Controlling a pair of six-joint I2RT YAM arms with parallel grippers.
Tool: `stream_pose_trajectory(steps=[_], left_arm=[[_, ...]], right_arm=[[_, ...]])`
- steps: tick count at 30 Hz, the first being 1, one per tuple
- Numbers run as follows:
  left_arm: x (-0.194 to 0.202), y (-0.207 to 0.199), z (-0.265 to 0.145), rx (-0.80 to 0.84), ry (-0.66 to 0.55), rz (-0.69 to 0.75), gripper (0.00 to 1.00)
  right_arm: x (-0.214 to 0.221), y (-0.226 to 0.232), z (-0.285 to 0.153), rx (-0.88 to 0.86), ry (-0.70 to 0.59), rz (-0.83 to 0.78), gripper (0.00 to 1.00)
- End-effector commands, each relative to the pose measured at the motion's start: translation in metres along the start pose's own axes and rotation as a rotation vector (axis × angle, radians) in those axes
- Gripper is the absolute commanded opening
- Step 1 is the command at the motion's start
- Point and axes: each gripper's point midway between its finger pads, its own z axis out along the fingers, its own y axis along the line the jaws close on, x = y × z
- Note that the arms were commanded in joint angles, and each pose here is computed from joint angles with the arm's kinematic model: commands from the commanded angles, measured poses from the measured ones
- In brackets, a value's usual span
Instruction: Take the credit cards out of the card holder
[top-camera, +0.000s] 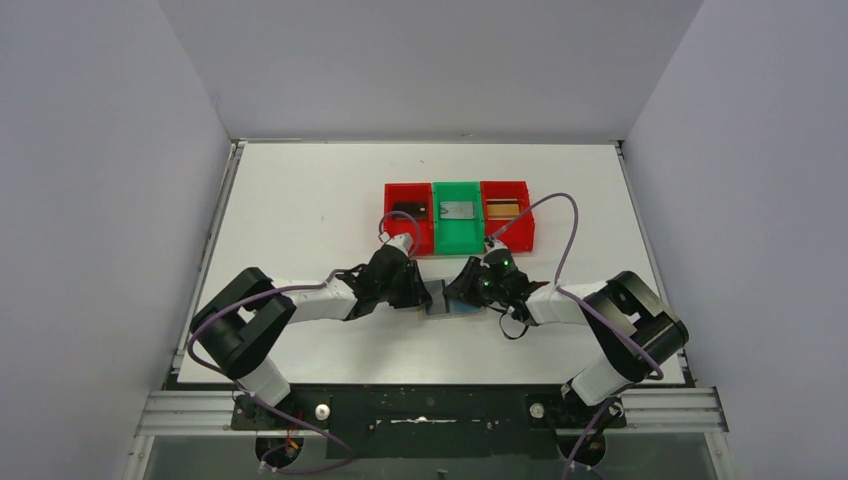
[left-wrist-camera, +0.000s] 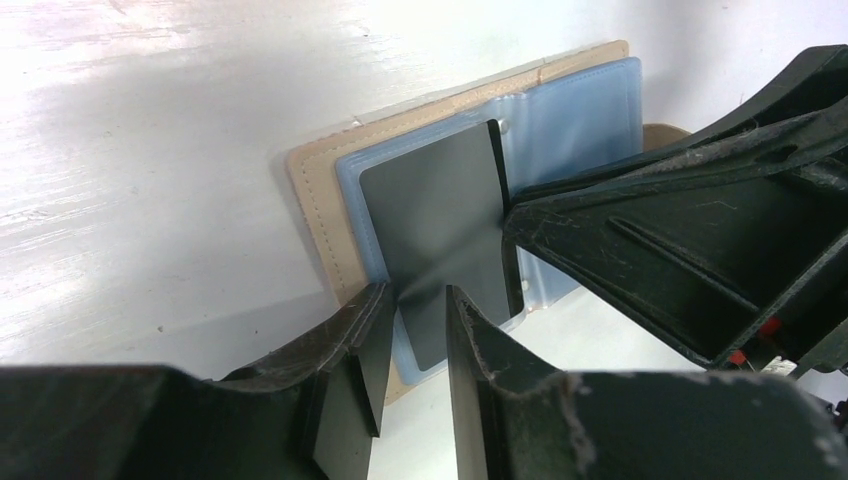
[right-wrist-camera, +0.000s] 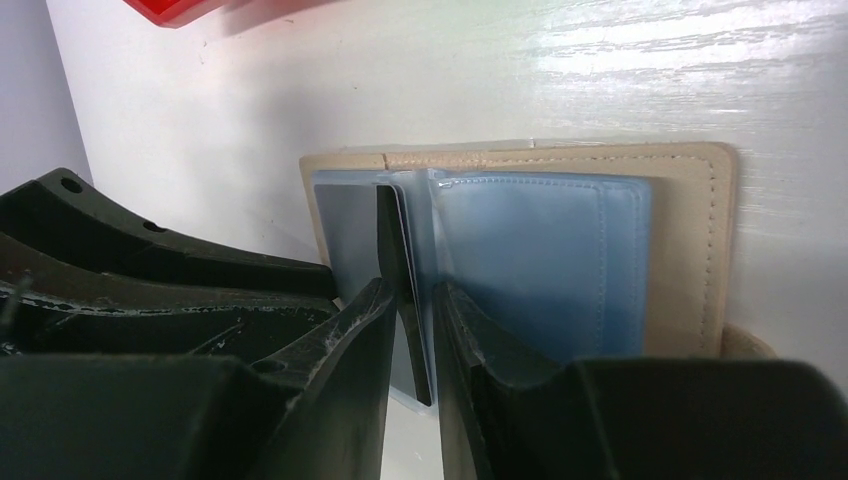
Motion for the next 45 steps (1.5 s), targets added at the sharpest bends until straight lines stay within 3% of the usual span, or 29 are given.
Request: stream_pose_trajectory(steps=[1,10,22,31,37,41,45], left_arm=[[0.014,0.017,0.000,-0.050,0.032,0.021,0.25],[0.014,0.018,-0.001,-0.056,0.036,0.032,0.22],[0.008,0.019,-0.007,-0.084,0.022,0.050,0.21],[0.009,0.020,-0.006,-0.089,0.029,0.053,0.21],[0.008,0.013,-0.006,-0.061,0.040,0.063,0.21],[0.011,0.013,-0.006,-0.063,0.055,0.074,0.21],[0.012,0.014,-0.006,-0.071,0.066,0.079,0.18]], right_arm=[[-0.004,0.002,0.002,-0.025,-0.013,0.000,0.22],[0.000,0.012,0.003,-0.091,0.011,-0.027,0.22],[-0.004,0.008,0.000,-0.055,-0.015,-0.016,0.00],[-0.014,-0.002,-0.012,0.004,-0.072,-0.009,0.00],[-0.005,-0.001,-0.004,-0.015,-0.020,-0.001,0.12],[-0.002,-0.003,0.001,-0.026,-0.015,0.028,0.29],[-0.001,-0.008,0.002,-0.007,-0.019,0.043,0.32]])
